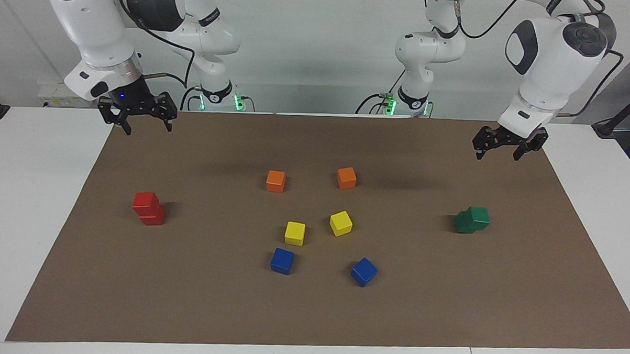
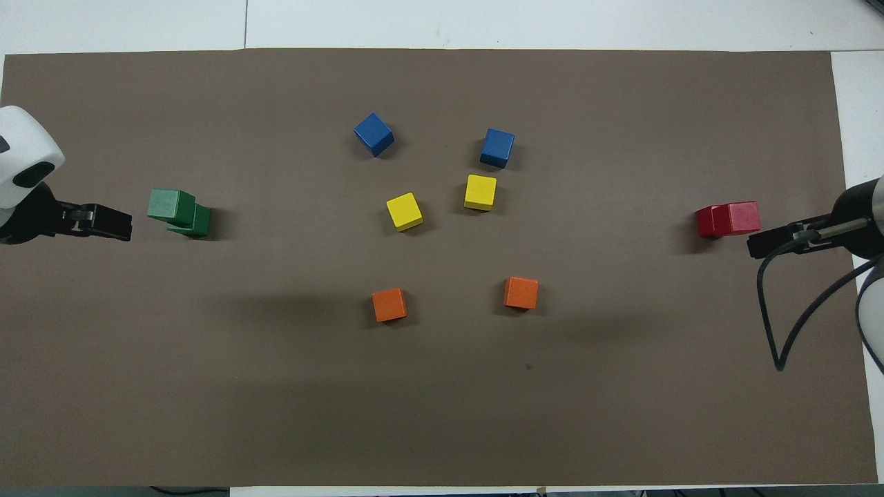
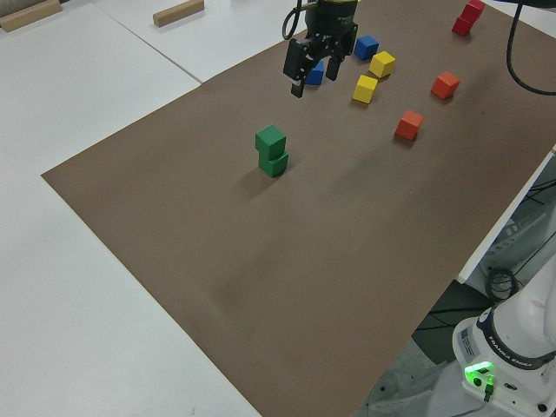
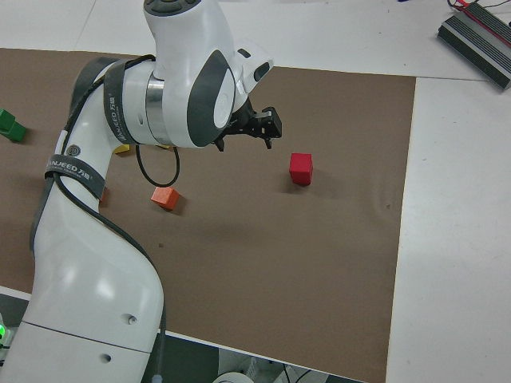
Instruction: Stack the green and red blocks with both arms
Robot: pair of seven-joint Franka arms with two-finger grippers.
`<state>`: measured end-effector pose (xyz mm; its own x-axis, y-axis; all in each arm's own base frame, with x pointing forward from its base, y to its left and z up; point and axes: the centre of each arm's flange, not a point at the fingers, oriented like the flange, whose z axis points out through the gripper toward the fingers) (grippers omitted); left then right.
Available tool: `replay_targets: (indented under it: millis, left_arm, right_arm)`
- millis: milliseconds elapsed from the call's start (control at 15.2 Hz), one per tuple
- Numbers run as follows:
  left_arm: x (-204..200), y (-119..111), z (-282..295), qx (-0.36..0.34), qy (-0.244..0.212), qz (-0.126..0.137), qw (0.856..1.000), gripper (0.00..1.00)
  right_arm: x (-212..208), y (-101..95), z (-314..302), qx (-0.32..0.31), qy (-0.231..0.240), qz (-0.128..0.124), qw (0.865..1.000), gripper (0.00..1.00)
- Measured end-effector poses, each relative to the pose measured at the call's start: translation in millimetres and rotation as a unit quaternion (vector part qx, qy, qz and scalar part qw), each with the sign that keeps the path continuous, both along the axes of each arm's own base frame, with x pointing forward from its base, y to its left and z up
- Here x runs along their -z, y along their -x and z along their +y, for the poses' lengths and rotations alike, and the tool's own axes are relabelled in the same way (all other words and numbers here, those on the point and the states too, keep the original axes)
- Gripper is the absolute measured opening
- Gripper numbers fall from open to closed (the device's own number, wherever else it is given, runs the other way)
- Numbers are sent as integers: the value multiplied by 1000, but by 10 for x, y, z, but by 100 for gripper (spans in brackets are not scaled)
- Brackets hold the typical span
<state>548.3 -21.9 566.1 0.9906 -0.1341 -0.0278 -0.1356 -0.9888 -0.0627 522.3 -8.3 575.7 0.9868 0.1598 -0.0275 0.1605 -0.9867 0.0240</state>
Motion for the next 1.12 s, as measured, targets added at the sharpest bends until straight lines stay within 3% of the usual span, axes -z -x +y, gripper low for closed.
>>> replay_targets:
  millis: [198,527,923,1121]
  left_arm:
    - [-309,25,-50,2,3,2,1000,100]
    - [-319,17,-142,3,3,4,1000,100]
    - [-290,14,-93,-3,4,7,1000,100]
    - [-289,14,-74,-5,4,7,1000,100]
  right_arm:
    - [114,-48,-5,1,1,12,1000,100]
    - [256,-60,-33,4,1,44,999,100]
    - [195,-92,-42,5,1,38,999,100]
    - [128,-108,-21,39,0,27,999,100]
